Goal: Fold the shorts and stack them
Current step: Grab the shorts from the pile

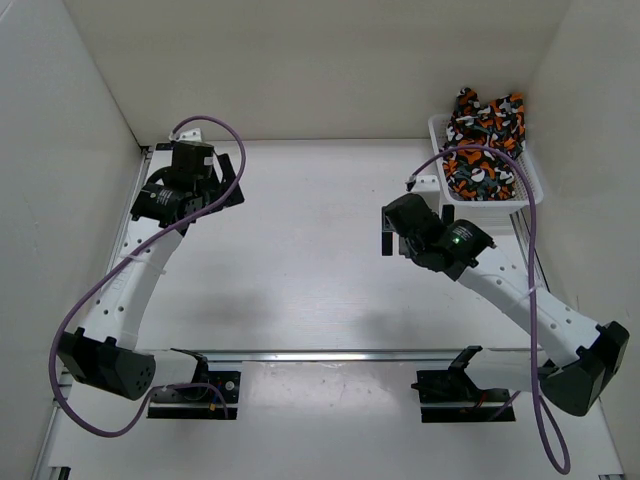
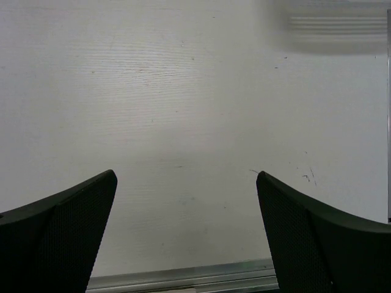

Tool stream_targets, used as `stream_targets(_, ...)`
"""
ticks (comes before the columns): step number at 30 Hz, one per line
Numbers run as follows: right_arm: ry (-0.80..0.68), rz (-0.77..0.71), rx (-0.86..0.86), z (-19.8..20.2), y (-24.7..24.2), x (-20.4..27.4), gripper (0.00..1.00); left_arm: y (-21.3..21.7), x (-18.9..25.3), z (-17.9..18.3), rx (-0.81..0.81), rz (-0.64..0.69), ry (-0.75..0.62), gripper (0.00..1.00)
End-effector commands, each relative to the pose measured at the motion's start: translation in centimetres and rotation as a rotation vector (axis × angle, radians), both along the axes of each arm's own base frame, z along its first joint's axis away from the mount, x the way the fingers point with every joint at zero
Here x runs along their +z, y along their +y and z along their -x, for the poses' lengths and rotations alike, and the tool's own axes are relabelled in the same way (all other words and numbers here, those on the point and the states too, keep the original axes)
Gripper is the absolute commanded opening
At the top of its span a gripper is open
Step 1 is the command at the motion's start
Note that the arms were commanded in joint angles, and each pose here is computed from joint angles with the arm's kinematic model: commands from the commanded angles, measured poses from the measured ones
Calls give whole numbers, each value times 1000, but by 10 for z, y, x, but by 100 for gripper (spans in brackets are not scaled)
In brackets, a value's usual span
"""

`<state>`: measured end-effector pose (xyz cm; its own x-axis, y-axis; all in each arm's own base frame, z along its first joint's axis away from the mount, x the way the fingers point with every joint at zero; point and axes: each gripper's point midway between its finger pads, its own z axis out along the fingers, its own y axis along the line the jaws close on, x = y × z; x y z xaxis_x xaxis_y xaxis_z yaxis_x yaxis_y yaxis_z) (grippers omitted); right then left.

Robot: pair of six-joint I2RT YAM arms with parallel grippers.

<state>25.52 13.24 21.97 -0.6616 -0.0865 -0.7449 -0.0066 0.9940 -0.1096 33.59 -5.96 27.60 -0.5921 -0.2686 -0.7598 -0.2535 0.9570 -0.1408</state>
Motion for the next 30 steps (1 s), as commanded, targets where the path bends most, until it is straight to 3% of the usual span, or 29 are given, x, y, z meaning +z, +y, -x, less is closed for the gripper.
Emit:
stream_targets(1,-59,-45,-34,0,-6,11,99,-17,27,2,-122,47,-72,100)
stream_targets(6,-96,-33,-79,-4,-15,18,99,-26,34,5,-159,91,-83,100)
stream_targets(11,-100,17,-136,-37,-34,33,99,-34,38,6,-179,133,-86,100)
stream_targets(17,-3,-232,-236,-116,-82,44,94,-31,49,10,-173,136,-127,100)
stream_targets(22,-18,-274,-385,-194,-137,48,98,-30,45,7,-164,127,-115,100)
stream_targets(23,29,-263,-410,-211,-145,24,98,-31,41,4,-164,124,-103,100)
stream_targets(25,9,-288,-442,-237,-167,26,98,-31,37,2,-163,121,-90,100)
stream_targets(26,79,-298,-459,-250,-177,-7,99,-34,32,0,-169,124,-76,100)
stream_targets(27,36,-305,-462,-266,-183,6,99,-34,32,-4,-175,116,-73,100)
stream_targets(29,91,-290,-508,-284,-202,-29,99,-36,28,-9,-174,114,-60,100)
stream_targets(30,57,-295,-512,-296,-208,-23,99,-36,25,-11,-174,112,-51,100)
